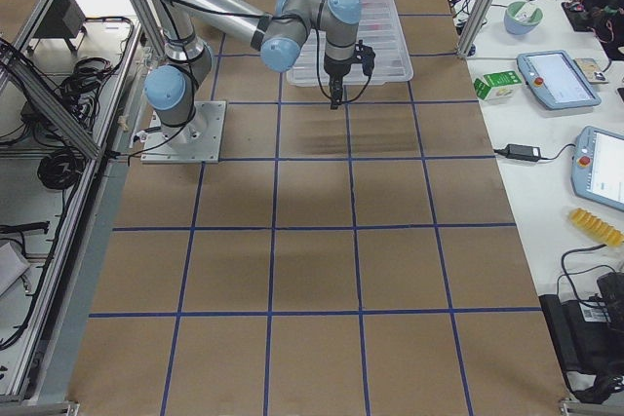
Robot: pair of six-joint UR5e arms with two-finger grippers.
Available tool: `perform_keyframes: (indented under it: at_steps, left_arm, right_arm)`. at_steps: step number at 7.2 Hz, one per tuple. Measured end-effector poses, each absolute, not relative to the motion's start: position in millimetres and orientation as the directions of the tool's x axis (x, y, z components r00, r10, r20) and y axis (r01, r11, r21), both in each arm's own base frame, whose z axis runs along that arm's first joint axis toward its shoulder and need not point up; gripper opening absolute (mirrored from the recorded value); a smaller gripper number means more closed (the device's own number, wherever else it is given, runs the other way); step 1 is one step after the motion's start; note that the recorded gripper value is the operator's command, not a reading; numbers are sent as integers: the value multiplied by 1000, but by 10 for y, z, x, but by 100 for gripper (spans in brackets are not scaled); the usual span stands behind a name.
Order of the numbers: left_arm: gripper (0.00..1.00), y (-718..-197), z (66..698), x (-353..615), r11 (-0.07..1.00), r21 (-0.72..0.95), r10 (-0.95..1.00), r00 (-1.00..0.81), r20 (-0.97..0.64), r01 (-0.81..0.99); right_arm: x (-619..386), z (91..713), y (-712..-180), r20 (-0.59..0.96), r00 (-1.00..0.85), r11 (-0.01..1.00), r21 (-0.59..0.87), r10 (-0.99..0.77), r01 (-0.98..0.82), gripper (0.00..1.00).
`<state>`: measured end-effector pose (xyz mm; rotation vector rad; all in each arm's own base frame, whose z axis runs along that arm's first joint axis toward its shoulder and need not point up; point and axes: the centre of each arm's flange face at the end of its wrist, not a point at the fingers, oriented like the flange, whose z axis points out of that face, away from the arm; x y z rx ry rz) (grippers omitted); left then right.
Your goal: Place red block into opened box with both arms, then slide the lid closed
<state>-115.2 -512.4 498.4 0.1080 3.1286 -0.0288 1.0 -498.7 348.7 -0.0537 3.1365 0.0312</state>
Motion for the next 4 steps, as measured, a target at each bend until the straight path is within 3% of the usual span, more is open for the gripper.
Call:
perform_keyframes:
  at_steps: [4]
  left_arm:
    - [100,-5120,4988,-1151,997,-19,71,-997,-13,71]
  right_arm:
    - [864,3533,-4947,-8,-988,988,-2,-156,-156,100]
